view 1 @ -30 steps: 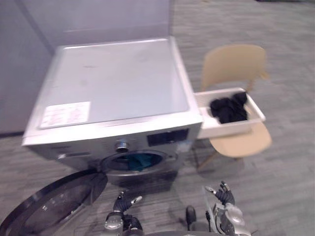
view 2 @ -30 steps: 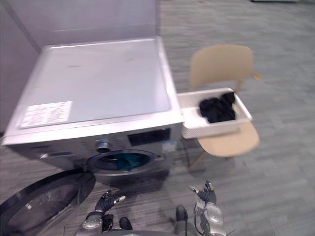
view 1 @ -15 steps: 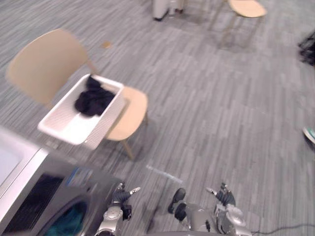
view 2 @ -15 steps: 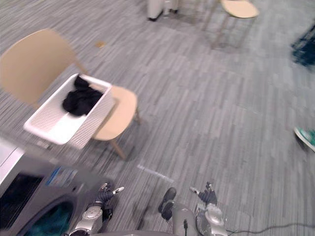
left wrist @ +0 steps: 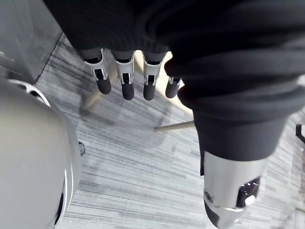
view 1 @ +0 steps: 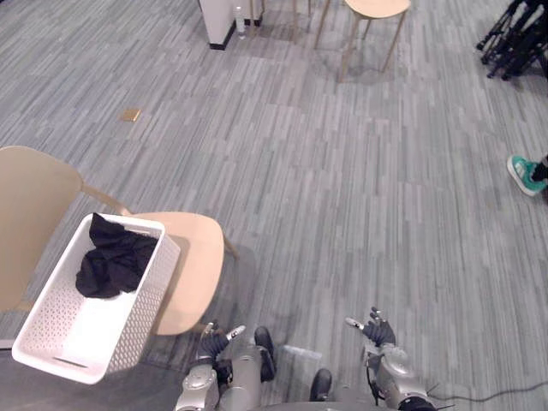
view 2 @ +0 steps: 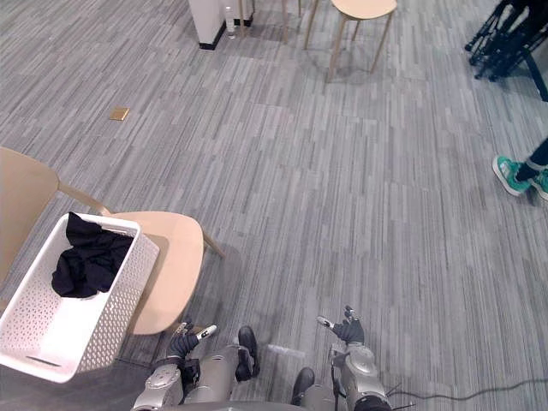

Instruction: Pick up the laundry basket with both hands and put the clothes into the washing machine.

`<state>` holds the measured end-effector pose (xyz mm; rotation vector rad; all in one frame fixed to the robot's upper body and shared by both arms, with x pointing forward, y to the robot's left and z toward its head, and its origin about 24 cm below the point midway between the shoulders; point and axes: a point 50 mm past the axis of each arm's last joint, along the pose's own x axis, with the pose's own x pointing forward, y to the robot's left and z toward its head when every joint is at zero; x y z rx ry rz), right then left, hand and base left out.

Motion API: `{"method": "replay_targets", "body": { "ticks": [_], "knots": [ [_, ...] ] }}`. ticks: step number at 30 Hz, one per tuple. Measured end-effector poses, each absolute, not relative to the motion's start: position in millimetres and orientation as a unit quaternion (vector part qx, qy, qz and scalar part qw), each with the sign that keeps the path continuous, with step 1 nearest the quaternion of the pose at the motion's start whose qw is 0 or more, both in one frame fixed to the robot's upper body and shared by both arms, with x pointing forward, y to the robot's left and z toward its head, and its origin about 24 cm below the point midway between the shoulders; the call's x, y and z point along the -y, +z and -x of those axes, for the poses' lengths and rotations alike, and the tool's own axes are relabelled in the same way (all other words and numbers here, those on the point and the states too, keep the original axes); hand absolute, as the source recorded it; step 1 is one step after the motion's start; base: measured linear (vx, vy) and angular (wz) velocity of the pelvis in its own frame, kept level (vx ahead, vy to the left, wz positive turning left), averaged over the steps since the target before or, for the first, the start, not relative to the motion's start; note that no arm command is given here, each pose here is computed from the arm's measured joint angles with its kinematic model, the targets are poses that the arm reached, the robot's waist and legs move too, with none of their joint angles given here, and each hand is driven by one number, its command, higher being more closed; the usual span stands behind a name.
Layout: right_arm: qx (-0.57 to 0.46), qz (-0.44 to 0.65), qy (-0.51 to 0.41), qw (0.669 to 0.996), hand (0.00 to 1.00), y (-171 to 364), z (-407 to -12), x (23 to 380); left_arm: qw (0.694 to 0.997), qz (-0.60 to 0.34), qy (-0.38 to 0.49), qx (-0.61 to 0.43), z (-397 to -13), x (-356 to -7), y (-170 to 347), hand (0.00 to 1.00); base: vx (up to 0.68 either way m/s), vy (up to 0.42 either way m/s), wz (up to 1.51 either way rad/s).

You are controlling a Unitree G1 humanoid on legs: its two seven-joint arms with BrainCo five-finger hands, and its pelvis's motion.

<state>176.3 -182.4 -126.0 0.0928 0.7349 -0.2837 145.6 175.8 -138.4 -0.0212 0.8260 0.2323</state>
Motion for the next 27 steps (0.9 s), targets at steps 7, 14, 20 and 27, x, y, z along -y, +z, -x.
{"method": "replay_targets", "body": {
  "ticks": [7, 14, 20, 27],
  "knots": [
    [-0.366, -0.041, -0.122, 0.922, 0.0, -129, -172, 180, 0.909, -0.002, 0.093, -0.406, -149, -171, -139, 0.0, 0.46, 0.089, 1.46],
    [-0.361, -0.036, -0.151, 0.92, 0.0, -127, -170, 196, 0.923, 0.023, 0.072, -0.377, -177, -142, -128, 0.0, 0.4, -0.264, 2.2],
    [-0.325, -0.048, -0.181, 0.927, 0.0, -115, -185, 208, 0.925, 0.019, 0.054, -0.375, -171, -133, -129, 0.0, 0.21, -0.194, 1.95],
    [-0.302, -0.057, -0.197, 0.931, 0.0, -108, -195, 207, 0.918, -0.042, 0.044, -0.393, -151, -157, -136, 0.0, 0.07, 0.133, 1.19]
  ]
}}
